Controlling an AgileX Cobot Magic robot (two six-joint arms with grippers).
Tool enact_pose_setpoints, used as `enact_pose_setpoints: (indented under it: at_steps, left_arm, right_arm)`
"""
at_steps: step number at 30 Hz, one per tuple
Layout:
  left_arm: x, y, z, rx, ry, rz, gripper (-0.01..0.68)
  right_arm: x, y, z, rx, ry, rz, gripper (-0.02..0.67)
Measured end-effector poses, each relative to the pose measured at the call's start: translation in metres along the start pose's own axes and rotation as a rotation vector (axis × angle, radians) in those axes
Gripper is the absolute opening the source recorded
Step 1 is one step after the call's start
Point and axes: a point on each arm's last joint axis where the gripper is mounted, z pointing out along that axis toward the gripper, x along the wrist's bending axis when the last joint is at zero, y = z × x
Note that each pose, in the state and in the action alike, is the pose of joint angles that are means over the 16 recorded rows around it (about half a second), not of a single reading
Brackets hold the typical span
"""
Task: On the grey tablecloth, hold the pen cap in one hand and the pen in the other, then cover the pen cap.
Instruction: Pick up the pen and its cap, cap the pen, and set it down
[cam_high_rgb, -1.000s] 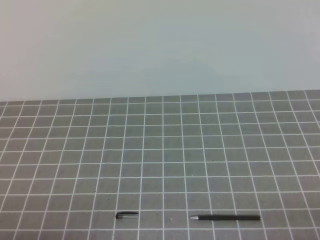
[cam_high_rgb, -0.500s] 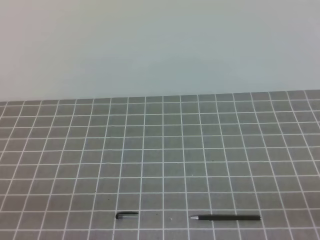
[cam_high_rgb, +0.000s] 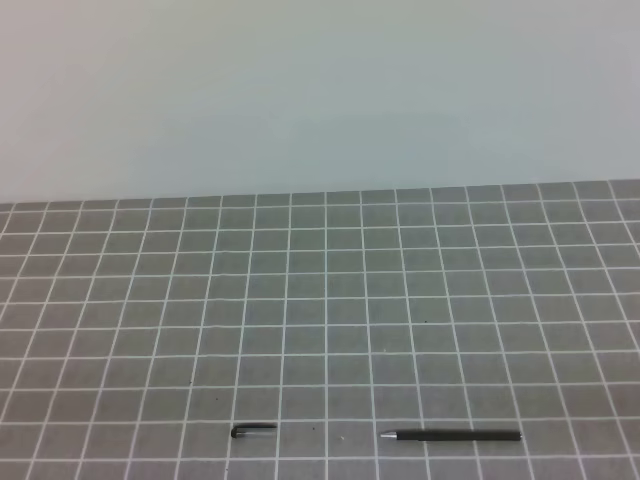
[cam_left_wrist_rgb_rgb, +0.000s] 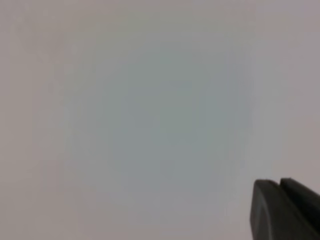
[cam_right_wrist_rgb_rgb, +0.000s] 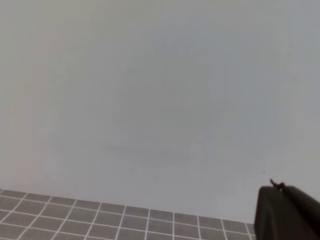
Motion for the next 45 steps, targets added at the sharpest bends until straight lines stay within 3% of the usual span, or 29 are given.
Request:
enact_pose_setpoints:
  at_steps: [7,12,20,27,37,45]
  left_arm:
    - [-0.003,0.014,0.002,-0.018,-0.004,-0.044,-0.001]
    - [-0.009,0.036,0.006,-0.007,-0.016,-0.019,-0.001]
    - [-0.016,0.064,0.007,0.114,0.002,0.056,0.001]
    - [-0.015,0.063,0.003,0.272,0.033,0.111,0.000]
    - [-0.012,0.050,0.007,0.432,0.053,0.140,-0.001]
    - [-0.013,0.034,0.026,0.628,0.060,0.093,-0.001]
  right_arm:
    - [0.000,0.002,0.000,-0.023,-0.002,-0.002,0.003]
    - [-0.001,0.001,0.000,-0.007,-0.006,0.017,0.003]
    - [-0.005,0.012,0.002,0.051,-0.016,0.056,0.003]
    - [-0.012,0.038,0.004,0.156,-0.018,0.069,0.002]
    - [-0.026,0.093,0.028,0.459,0.051,-0.075,0.000]
    - [-0.028,0.122,0.092,0.724,0.231,-0.209,0.000]
